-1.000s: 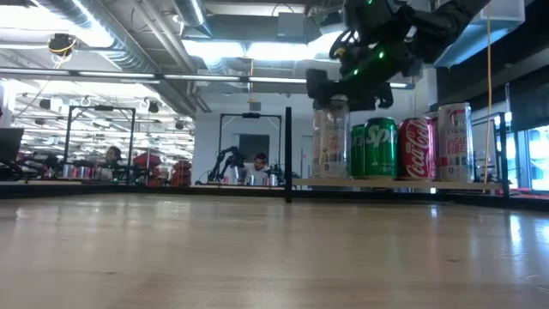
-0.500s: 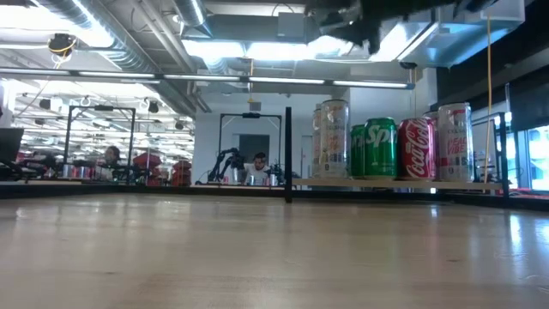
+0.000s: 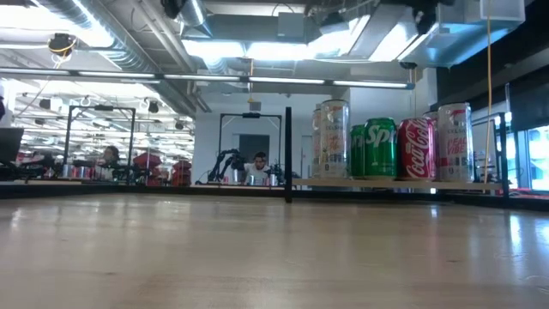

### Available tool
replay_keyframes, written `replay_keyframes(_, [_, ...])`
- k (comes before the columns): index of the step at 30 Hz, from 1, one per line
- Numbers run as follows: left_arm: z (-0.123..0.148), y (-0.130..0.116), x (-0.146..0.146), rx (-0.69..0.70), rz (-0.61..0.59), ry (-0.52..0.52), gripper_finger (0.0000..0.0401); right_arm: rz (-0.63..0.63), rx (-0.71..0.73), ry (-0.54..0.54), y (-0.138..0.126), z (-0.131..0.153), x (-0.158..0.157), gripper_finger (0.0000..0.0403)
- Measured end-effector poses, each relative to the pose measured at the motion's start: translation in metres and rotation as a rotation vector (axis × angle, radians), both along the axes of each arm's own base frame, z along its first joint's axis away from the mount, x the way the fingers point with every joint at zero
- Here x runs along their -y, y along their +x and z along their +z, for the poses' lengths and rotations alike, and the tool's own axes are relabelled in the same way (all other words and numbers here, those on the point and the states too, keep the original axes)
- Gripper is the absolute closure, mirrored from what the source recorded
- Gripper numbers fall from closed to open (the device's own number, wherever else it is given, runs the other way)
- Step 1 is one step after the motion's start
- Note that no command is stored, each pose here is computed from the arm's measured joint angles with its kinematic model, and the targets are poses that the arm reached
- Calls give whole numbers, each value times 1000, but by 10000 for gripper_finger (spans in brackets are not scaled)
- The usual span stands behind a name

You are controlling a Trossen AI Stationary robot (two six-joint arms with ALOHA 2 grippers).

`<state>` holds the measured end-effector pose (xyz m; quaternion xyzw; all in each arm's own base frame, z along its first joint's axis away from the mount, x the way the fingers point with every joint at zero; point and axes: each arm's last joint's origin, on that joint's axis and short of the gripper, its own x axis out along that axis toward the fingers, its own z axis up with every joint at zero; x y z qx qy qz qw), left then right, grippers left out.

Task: Place canned beverage on shelf
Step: Return to Home Position

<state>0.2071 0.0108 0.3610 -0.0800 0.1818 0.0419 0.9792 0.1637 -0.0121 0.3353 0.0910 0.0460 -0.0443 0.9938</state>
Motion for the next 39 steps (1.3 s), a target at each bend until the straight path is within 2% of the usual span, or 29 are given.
replay_keyframes(3, [-7, -13, -3, 19, 128, -20, 382, -65, -14, 42, -20, -9, 0, 348])
replay_keyframes(7, [-13, -26, -7, 25, 287, 33, 369, -109, -38, 107, -40, -16, 0, 329])
replay_keyframes(9, [-15, -29, -7, 47, 331, -42, 365, -114, -15, 146, -44, -14, 0, 325])
replay_keyframes(10, [-16, -28, -7, 62, 331, -45, 364, -105, -10, 155, -46, -14, -1, 325])
replay_keyframes(12, [-24, -25, -7, 71, 336, 32, 363, -46, -39, 114, -50, -16, -3, 325])
replay_keyframes(15, [-48, -22, -8, 87, 304, 107, 362, 19, -57, 61, -57, -24, -5, 324])
replay_keyframes(18, [-70, -24, -4, 184, 189, 94, 362, 32, -10, 55, -64, -40, -6, 324])
replay_keyframes(22, [-100, -36, -2, 242, 126, 75, 362, 49, 78, 60, -69, -68, -7, 324])
replay_keyframes(29, [-133, -64, 0, 300, 136, 2, 362, 33, 171, 117, -72, -111, -6, 324])
replay_keyframes(35, [-157, -83, 1, 346, 138, -10, 362, 36, 234, 113, -77, -128, -7, 324])
replay_keyframes(39, [-170, -94, 2, 396, 130, -37, 362, 17, 225, 114, -76, -131, -6, 324])
